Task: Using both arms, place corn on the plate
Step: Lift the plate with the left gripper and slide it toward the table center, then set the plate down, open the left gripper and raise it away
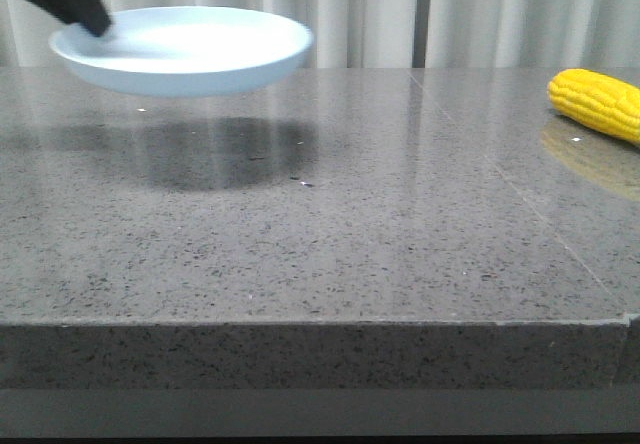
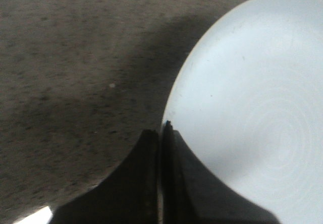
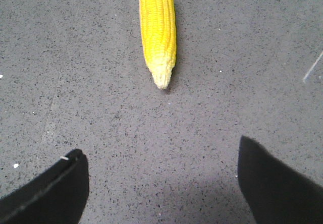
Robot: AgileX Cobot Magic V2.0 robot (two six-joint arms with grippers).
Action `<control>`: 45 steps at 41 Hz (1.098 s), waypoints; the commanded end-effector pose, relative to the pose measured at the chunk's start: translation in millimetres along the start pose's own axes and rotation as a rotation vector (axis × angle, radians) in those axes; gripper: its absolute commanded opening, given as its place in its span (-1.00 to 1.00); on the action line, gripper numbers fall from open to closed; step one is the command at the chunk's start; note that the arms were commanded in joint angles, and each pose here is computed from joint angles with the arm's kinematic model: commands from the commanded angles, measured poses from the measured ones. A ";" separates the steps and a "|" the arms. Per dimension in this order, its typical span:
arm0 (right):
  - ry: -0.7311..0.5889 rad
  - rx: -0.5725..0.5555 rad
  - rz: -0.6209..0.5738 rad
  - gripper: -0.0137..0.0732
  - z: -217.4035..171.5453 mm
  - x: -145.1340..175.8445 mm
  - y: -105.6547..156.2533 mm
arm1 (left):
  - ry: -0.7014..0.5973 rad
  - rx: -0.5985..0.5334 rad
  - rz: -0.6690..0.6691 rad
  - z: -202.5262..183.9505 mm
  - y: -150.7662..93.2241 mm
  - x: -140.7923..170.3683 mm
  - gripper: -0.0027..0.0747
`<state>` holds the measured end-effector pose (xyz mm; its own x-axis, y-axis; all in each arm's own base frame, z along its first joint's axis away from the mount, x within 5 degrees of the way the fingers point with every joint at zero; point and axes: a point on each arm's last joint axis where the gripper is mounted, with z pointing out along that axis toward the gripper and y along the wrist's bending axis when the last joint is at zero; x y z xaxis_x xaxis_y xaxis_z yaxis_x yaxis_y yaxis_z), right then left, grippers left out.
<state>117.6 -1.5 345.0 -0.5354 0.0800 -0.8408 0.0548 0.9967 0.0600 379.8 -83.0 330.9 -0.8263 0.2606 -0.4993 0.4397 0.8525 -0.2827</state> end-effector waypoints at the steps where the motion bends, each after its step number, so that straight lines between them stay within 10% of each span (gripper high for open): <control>1: -0.082 0.007 -0.011 0.75 -2.7 -12.0 -0.5 | -0.093 0.050 0.080 -18.5 -40.3 -10.9 -0.98; 24: -0.082 0.007 -0.011 0.75 -2.7 -12.1 -0.5 | 0.033 0.083 0.084 55.7 -42.9 -11.1 -0.93; 38: -0.082 0.007 -0.011 0.75 -2.7 -12.1 -0.5 | 0.050 0.088 0.087 53.8 -42.9 -10.9 0.35; 45: -0.082 0.007 -0.011 0.75 -2.7 -12.1 -0.5 | 0.048 0.074 0.136 30.7 -49.1 -20.2 0.40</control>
<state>117.5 -1.6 345.0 -0.5354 0.0789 -0.8409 0.0551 0.9968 0.0585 395.2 -143.6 282.3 -0.8212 0.4091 -0.3978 0.5360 0.7923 -0.2915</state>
